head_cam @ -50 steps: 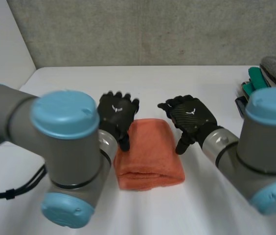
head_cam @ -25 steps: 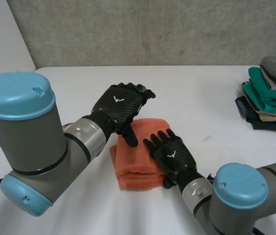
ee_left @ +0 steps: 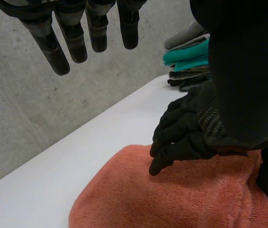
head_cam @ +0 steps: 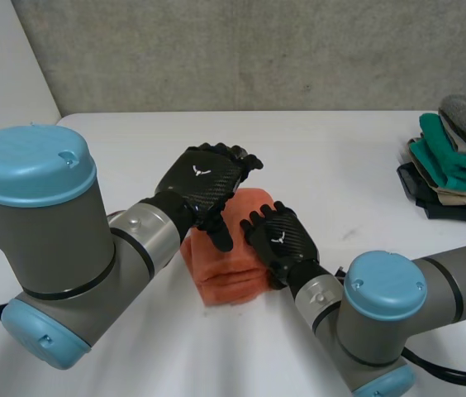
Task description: Fold the laundry.
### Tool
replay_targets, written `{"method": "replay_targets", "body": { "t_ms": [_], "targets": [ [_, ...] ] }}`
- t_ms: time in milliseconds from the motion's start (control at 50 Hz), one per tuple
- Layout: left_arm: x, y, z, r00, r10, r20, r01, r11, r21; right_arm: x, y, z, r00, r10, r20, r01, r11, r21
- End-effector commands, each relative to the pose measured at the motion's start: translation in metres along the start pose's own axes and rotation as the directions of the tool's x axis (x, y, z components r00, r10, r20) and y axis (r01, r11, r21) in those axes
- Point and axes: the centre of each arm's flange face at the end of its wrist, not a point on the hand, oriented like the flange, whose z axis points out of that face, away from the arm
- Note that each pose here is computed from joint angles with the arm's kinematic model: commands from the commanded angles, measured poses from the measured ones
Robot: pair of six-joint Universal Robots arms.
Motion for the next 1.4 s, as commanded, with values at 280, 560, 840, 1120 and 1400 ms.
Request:
{"method": "replay_targets", "body": {
  "t_ms": [280,560,840,1120,1400],
  "targets": [
    [-0.007,-0.013,-0.001,1.000,0.004,0.018,-0.005,0.999,0.041,0.025,-0.035,0.027,0.999,-0.007,-0.036,0.012,0.990,0.140],
    [-0.014,-0.048,0.001,0.998,0.018,0.056,-0.030,0.977,0.211,0.168,-0.107,0.058,0.956,-0.054,-0.287,0.171,0.902,0.398],
    [-0.004,-0.064,-0.002,1.000,-0.008,0.020,0.002,0.963,0.269,0.390,-0.115,0.014,0.775,0.170,-0.609,0.267,0.785,0.559],
    [0.010,-0.052,-0.003,1.000,-0.002,-0.021,0.007,0.972,0.235,0.445,0.081,-0.014,0.808,0.157,-0.567,0.067,0.933,0.353],
    [0.012,-0.048,-0.004,1.000,-0.003,-0.025,0.008,0.974,0.225,0.432,0.172,-0.044,0.825,0.168,-0.539,-0.047,0.972,0.232]
  ]
}}
